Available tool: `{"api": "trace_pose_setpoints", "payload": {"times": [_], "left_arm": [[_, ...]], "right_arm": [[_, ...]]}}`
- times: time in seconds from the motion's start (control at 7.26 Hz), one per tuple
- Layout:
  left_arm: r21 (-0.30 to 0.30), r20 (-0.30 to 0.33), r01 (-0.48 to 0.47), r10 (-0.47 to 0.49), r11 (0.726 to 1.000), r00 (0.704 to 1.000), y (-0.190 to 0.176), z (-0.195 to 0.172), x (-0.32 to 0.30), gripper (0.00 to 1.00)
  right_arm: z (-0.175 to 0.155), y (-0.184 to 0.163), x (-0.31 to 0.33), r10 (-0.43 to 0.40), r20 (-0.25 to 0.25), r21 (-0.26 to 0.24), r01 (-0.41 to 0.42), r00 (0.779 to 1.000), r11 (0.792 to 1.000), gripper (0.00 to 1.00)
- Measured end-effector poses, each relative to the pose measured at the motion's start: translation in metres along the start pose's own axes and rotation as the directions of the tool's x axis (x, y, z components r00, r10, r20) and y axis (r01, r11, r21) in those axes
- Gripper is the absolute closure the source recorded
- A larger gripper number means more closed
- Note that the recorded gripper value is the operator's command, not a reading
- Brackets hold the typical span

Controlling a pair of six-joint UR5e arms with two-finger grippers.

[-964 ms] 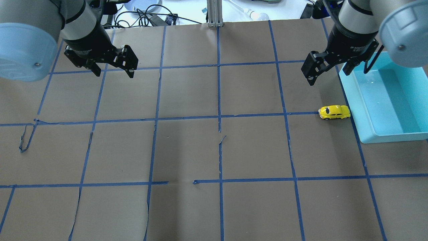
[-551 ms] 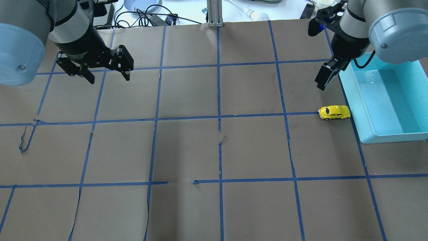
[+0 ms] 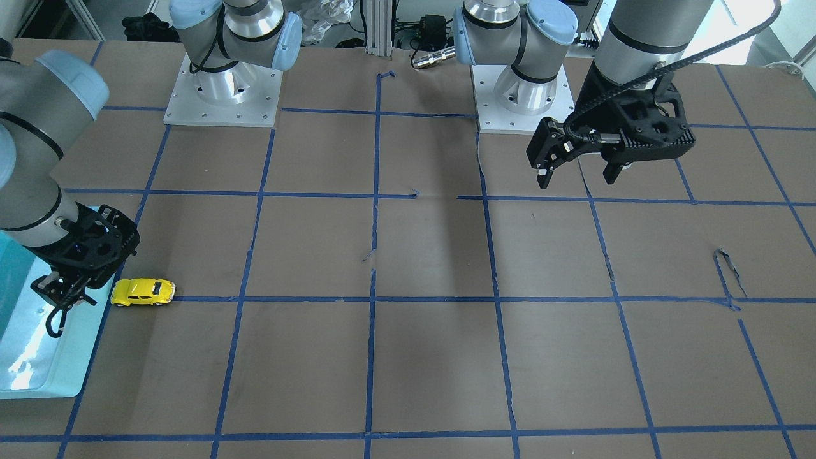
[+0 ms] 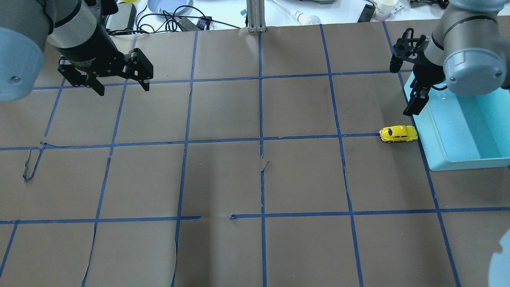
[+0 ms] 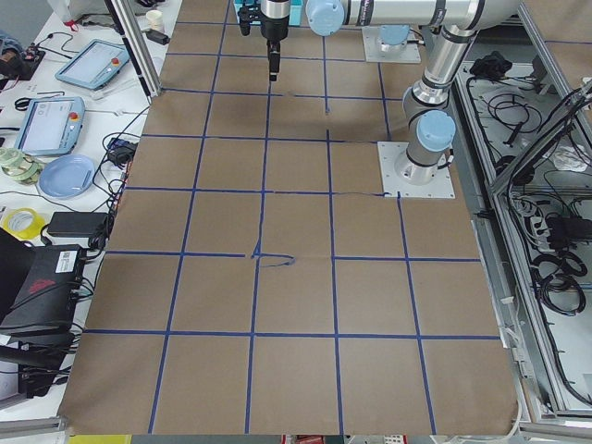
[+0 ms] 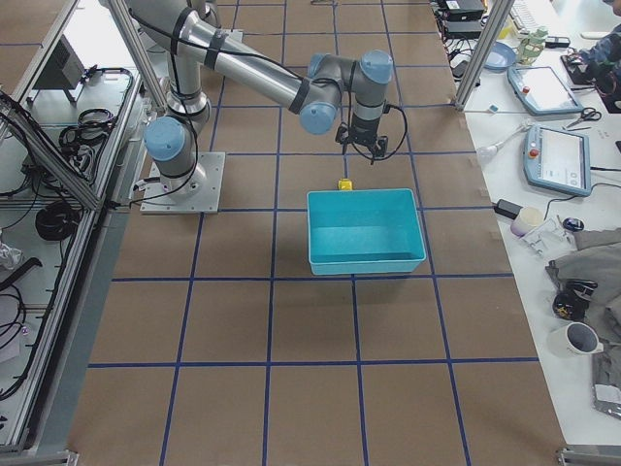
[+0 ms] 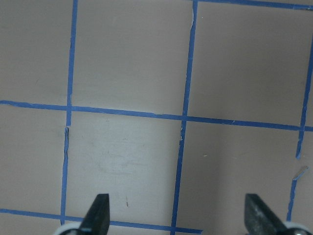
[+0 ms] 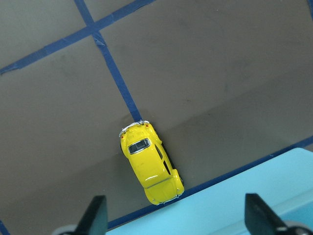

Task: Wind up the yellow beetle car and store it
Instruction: 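Lower the right gripper over the car near the bin while the left arm withdraws, then close the right gripper on the yellow car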

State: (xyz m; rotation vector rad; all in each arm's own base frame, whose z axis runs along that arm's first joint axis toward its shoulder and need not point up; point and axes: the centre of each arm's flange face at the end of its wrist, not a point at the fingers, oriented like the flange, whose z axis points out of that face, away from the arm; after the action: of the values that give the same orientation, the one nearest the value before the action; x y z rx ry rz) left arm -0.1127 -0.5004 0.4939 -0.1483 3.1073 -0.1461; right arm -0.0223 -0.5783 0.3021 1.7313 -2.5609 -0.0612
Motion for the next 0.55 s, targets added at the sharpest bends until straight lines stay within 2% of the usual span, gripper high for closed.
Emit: {"api": "trace_pose_setpoints", "payload": {"times": [0.28,0.55], "left_arm": [[0.015,-0.01,0.001,-0.001,1.0,1.0,0.003,-0.008,0.0,0.0],[0.023,-0.01,-0.001,0.001,1.0,1.0,0.003,-0.012,0.001,0.0]], "right_arm": [[0.04,0.001,-0.005,-0.052,0.031,-0.004,0.052,0.998,0.999,0.0],[0.071,0.005,-0.004,-0.053,0.041,-0.009,0.053,0.998,0.999,0.0]]}}
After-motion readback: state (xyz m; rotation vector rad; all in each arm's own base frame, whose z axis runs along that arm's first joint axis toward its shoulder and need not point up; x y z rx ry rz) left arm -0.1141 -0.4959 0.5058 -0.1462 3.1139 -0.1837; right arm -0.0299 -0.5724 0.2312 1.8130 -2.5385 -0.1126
